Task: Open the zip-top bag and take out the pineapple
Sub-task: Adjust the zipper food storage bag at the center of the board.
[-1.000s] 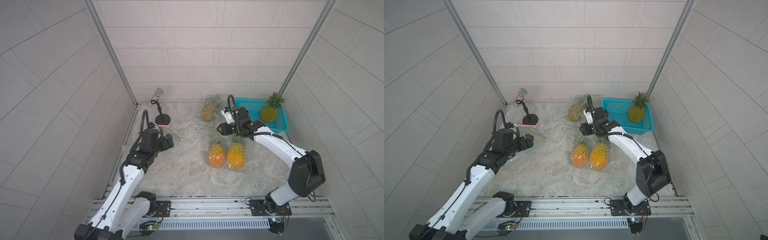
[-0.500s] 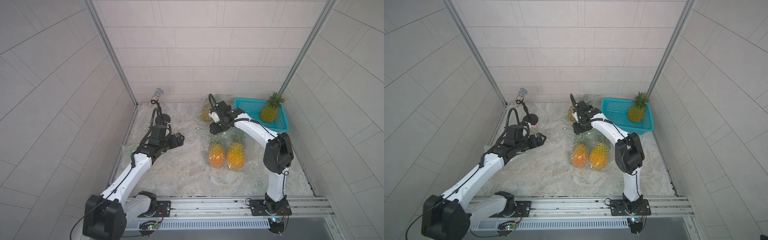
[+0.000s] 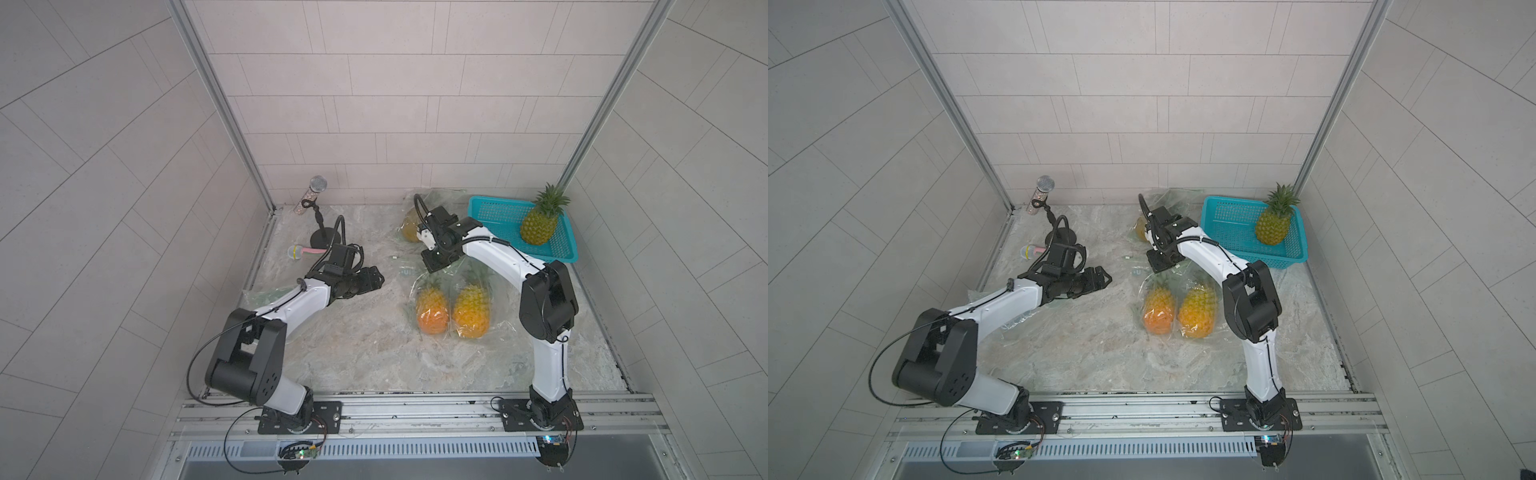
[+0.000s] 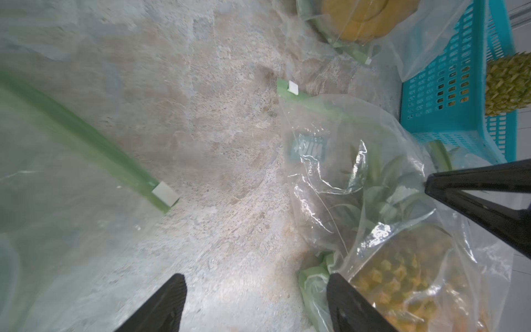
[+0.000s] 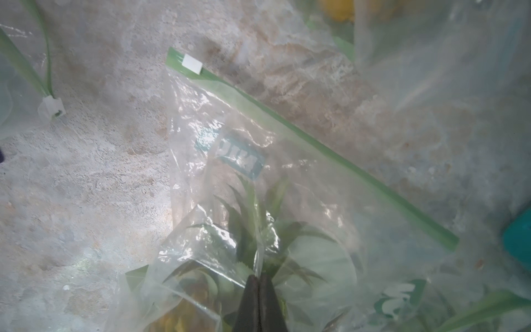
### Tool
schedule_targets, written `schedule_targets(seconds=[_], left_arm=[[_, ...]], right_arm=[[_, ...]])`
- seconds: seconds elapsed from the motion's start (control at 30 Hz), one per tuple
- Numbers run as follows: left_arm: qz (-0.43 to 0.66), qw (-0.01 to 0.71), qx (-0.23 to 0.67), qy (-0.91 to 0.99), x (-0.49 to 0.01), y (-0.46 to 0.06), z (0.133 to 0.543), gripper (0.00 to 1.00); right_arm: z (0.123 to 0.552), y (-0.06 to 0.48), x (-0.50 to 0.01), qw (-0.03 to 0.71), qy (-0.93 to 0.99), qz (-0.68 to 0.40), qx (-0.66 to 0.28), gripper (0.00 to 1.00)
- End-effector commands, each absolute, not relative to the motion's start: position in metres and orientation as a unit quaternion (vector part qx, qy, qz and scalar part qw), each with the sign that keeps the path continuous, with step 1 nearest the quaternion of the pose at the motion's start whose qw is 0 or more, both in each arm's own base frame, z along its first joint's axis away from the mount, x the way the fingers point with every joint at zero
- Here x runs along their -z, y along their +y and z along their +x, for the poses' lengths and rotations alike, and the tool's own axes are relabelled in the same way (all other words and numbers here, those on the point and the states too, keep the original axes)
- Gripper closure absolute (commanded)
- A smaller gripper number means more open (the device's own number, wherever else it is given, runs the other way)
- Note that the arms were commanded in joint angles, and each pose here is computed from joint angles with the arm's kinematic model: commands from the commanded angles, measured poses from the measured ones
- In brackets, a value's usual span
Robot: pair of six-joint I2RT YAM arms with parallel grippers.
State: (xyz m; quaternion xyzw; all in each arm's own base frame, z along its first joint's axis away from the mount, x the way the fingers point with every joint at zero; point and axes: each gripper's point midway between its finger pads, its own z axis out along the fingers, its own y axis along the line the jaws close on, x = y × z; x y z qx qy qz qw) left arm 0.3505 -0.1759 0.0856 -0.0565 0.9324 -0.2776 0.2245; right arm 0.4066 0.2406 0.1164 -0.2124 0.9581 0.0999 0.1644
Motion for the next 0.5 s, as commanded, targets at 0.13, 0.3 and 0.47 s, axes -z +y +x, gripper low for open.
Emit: schedule_targets(seconds=[0.13,0.3,0.47], left_arm=[[-0.045,0.245,0.302,0.92,-0.081,-0.201,0.387,0.22],[-0.054,0.242,0.315,0.916,-0.067,-0.21,0.402,0.31],[-0.058,0.254,0.342,0.903,-0.066,-0.219,0.413,0.39]], right_arm=[[0.392,0.246,-0.139,0.194,0.948,-0.207,-0.142,1.0],[0.391,0.247,-0.146,0.214,0.944,-0.195,-0.157,1.0],[0.388,0.247,-0.143,0.209,0.945,-0.191,-0.164,1.0]])
